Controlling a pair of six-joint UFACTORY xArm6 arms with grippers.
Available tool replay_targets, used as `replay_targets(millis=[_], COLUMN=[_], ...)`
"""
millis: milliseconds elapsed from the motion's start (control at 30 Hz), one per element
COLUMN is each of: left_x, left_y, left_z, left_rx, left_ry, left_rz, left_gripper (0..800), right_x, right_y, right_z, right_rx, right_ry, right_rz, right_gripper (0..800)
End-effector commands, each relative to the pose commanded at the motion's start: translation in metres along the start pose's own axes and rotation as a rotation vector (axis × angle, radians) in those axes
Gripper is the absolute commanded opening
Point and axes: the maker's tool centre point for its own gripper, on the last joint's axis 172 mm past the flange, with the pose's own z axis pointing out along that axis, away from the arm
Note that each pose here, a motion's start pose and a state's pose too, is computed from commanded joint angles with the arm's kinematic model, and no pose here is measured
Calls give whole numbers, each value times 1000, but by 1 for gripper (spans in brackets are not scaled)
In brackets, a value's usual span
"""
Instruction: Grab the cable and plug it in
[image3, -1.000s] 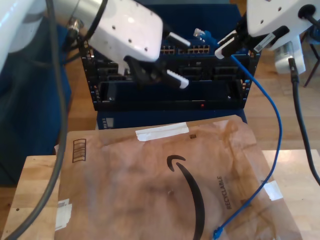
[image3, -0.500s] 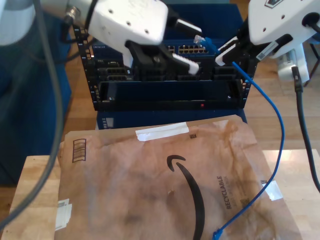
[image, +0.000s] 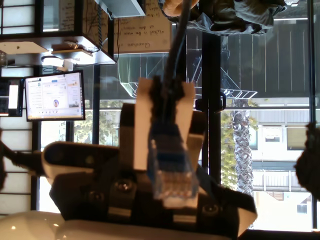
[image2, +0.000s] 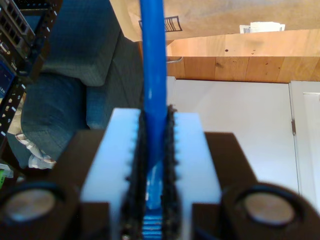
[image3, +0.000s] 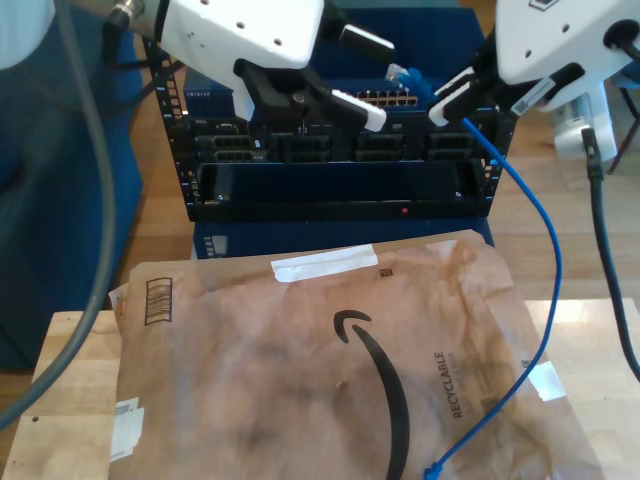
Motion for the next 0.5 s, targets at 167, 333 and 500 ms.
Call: replay_targets(millis=[167,333,500], left_x=[1,1,1], left_y=[0,0,0], left_z=[0,0,0], left_rx=[2,2,2], left_ry=[0,0,0], left_rz=[-1,-1,-1], left_gripper=[778,776,769], right_x=[1,-1,1], right_y=[-5,-9,-11], right_z=[3,3,9], right_rx=[-4,-4,-15], right_ry=[2,1,4], right_rz=[6,4,10], right_gripper=[2,2,1])
